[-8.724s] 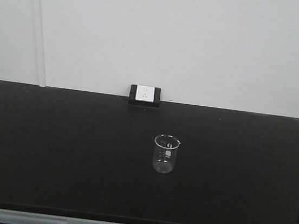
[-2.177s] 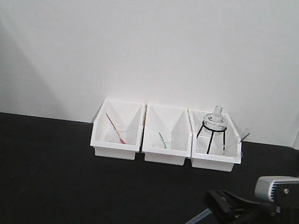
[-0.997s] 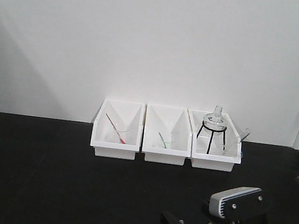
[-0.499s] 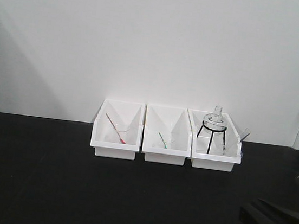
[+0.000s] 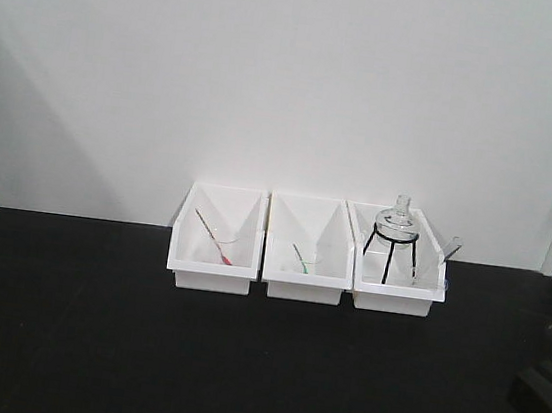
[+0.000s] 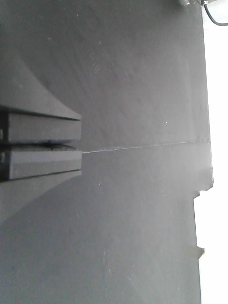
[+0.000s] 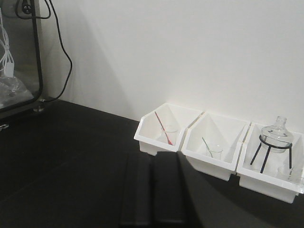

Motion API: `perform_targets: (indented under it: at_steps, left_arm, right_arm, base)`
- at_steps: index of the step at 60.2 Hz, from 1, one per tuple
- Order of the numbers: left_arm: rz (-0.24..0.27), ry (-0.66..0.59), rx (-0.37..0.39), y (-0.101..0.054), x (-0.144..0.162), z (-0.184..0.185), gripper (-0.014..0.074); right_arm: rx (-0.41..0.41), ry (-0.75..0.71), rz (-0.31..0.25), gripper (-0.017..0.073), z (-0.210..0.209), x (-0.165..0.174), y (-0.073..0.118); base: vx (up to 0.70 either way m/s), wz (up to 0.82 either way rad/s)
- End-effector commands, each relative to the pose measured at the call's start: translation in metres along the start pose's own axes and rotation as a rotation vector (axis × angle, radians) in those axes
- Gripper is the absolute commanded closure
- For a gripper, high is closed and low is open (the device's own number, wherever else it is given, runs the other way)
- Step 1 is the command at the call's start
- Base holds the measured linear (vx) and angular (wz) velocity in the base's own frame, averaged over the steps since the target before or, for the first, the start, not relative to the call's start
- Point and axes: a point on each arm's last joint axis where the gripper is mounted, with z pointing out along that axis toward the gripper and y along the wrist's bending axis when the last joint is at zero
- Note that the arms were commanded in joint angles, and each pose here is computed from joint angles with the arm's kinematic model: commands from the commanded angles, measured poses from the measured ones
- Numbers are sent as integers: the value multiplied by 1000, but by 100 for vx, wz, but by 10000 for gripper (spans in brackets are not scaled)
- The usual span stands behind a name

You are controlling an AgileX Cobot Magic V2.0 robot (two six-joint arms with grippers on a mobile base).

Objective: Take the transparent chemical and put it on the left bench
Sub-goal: 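Open the right gripper and lift it away from the pipette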

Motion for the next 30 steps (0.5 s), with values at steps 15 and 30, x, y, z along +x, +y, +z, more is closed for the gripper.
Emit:
perform_targets:
  at_steps: [15, 30]
  left_arm:
    - [-9, -81, -2, 0, -3, -1, 597]
    - [-9, -81, -2, 0, -3, -1, 597]
  right_arm:
    - [135, -89, -59, 567, -15, 0, -15]
    - [466, -54, 4, 567, -61, 79, -29]
  base:
    - [0, 0]
    - [0, 0]
